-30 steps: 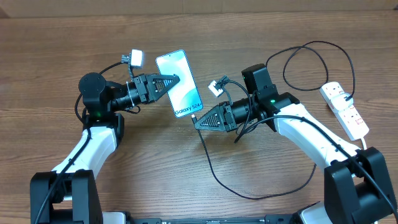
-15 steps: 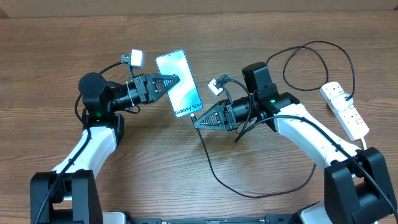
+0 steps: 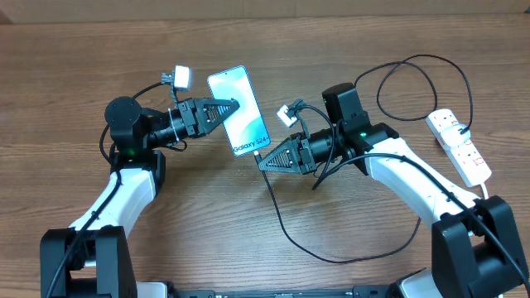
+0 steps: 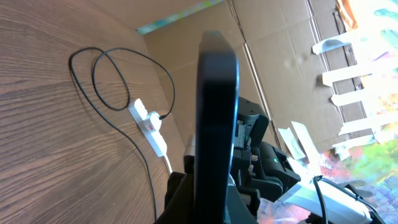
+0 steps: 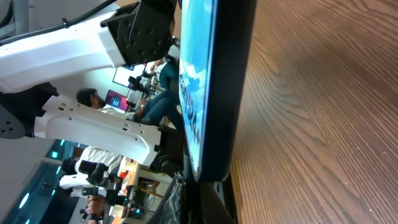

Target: Plug charger to phone and switch on socket

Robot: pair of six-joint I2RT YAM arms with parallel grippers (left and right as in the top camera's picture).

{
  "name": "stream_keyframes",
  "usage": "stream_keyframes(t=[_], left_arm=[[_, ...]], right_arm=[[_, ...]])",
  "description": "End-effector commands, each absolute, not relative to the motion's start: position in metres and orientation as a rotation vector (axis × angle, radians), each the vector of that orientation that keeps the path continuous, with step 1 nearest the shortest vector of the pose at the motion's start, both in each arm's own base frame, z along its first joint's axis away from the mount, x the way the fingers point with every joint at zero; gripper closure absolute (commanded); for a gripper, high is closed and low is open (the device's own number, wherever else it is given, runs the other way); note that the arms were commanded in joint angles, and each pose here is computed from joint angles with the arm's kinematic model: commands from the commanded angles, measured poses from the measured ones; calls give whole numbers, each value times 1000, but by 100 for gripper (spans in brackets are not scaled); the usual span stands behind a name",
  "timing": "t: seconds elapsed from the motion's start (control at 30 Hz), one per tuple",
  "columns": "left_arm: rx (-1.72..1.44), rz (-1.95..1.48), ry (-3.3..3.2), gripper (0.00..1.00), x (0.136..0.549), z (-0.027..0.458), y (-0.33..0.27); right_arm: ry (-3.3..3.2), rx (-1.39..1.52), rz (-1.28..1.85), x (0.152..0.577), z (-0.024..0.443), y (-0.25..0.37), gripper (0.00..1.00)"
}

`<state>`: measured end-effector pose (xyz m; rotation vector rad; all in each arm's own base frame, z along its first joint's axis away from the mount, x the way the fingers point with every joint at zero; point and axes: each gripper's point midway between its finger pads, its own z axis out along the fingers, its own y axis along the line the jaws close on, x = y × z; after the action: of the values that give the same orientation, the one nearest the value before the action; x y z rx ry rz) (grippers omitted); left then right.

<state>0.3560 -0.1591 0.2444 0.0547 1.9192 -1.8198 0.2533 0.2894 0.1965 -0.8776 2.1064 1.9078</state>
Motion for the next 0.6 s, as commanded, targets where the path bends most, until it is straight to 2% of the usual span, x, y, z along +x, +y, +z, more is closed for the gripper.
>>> stream_keyframes(t=[0.0, 0.57], left_arm=[[92, -1800, 1895, 96, 357, 252, -162], [93, -1809, 1899, 96, 356, 252, -165]], right_arm=[[2083, -896, 1903, 251, 203, 290, 96], [2083, -897, 1903, 251, 203, 290, 96]])
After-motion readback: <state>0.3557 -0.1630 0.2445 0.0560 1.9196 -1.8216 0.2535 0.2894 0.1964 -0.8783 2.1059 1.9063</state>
